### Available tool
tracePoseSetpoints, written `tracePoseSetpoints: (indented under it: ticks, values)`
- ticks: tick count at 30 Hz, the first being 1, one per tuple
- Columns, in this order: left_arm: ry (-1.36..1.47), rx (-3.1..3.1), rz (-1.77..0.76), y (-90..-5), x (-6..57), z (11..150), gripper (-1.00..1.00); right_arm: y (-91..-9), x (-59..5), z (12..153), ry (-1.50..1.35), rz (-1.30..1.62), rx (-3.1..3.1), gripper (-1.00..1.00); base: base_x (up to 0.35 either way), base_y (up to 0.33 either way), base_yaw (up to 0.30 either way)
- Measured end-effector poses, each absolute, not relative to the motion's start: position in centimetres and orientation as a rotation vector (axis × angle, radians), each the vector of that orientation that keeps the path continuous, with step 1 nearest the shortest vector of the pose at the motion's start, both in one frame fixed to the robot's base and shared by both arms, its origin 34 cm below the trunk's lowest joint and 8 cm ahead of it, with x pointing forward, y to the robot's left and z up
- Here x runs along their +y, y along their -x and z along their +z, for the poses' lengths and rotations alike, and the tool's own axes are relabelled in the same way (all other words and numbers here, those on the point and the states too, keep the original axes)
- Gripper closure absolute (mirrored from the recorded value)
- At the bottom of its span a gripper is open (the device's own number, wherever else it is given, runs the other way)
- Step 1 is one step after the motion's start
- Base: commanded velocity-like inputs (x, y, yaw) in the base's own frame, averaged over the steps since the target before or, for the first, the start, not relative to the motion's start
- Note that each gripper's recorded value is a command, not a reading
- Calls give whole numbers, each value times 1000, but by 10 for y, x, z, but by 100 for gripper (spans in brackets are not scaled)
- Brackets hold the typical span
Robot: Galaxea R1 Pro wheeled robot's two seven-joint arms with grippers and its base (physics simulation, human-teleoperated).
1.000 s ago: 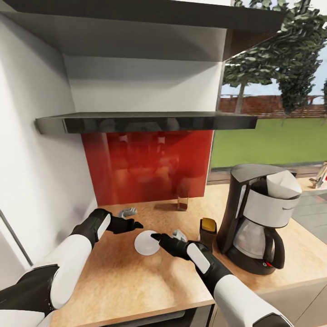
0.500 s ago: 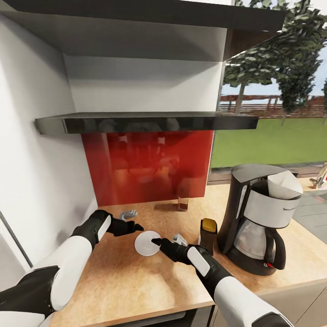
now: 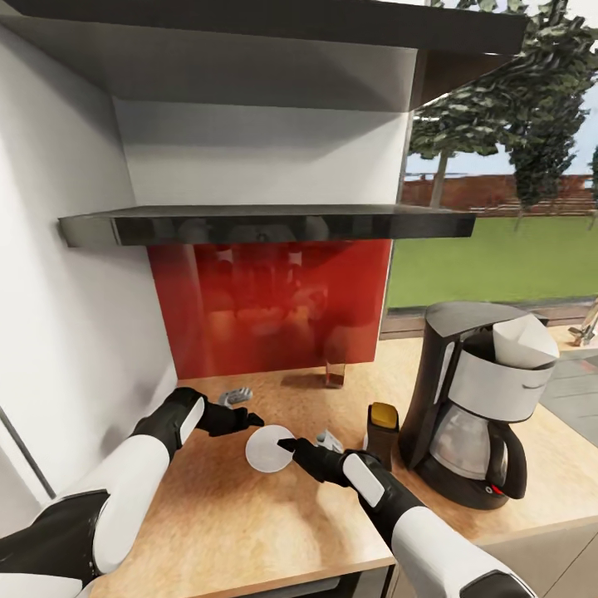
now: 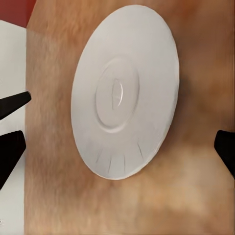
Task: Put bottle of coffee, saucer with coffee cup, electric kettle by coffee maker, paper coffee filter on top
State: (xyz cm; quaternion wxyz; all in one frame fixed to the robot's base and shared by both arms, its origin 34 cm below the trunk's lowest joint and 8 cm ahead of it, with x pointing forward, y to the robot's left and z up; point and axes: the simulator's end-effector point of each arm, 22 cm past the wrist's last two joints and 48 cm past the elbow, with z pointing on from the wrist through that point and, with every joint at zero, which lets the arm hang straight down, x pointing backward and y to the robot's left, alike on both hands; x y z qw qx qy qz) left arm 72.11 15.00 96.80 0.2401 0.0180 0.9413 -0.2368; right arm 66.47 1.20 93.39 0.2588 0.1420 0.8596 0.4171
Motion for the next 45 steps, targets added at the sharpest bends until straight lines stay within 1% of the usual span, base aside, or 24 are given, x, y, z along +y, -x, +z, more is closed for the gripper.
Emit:
tracePoseSetpoints:
  ticks: [20,41,45]
  values:
    - [-46,2592,-656,-713,147,958,-100,-662,11,930,-391,1130,2340,-100,2,0,0]
    - [-42,2599,-662,-709,147,953,-100,-655,10,918,-403,1121,2371,-100,66,24,0]
    - [-21,2586,-693,-711,144,956,-100,-655,9,917,-406,1119,2372,-100,6,2,0]
